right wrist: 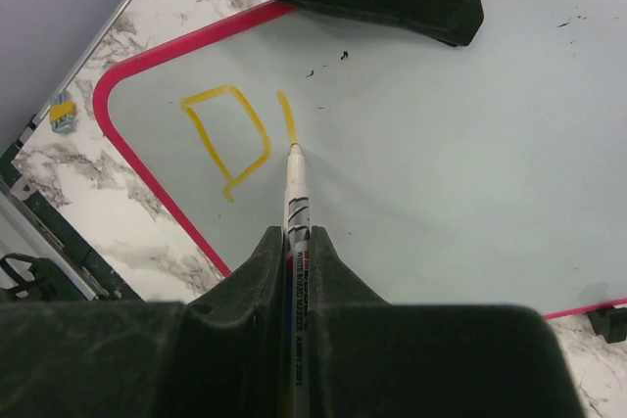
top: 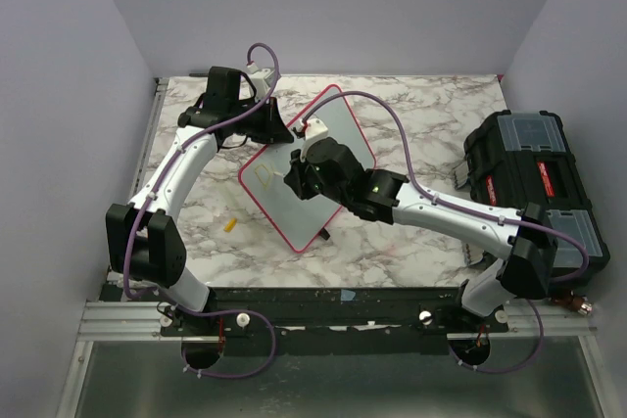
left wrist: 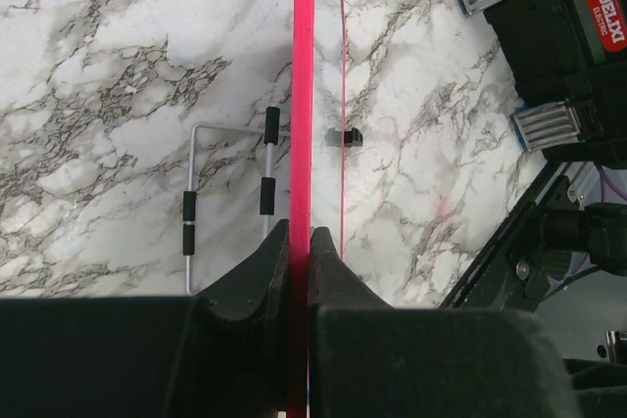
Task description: Write a sentence on the whiteboard
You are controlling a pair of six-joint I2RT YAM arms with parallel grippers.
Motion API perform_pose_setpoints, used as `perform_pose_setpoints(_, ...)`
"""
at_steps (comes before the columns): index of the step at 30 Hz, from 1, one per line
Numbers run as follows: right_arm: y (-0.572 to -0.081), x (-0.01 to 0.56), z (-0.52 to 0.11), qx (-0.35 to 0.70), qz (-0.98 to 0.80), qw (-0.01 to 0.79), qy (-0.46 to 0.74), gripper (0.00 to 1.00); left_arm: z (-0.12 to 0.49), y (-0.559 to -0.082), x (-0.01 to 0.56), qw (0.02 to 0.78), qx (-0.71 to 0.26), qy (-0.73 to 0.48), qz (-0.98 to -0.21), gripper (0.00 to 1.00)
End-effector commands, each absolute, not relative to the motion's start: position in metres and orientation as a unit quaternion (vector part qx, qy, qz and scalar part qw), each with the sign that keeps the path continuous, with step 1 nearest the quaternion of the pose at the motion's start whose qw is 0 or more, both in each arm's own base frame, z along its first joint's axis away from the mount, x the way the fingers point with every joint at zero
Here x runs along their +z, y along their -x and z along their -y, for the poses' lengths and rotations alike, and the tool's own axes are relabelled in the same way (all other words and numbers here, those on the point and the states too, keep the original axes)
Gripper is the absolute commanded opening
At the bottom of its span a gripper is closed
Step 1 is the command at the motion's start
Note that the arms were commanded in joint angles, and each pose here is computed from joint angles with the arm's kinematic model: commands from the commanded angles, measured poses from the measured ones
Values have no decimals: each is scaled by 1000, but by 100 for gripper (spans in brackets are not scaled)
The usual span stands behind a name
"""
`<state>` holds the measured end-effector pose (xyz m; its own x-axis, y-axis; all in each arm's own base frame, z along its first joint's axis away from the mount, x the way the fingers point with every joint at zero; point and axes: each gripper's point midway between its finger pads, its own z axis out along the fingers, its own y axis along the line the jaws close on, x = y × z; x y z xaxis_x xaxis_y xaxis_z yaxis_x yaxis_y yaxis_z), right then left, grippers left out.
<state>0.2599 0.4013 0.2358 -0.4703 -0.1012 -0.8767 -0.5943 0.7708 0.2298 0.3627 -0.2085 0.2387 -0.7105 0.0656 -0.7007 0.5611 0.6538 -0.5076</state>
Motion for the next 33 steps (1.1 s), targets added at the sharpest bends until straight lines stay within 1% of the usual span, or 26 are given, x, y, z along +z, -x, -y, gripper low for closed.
perform_pose_setpoints(1,-272,229,-410,248,-818,474,211,1,211,-361,248,369,-344,-237,-830,0)
perform_pose_setpoints(33,-297,253,-397,230,-815,504,172,1,211,-362,248,370,-341,-238,-831,0)
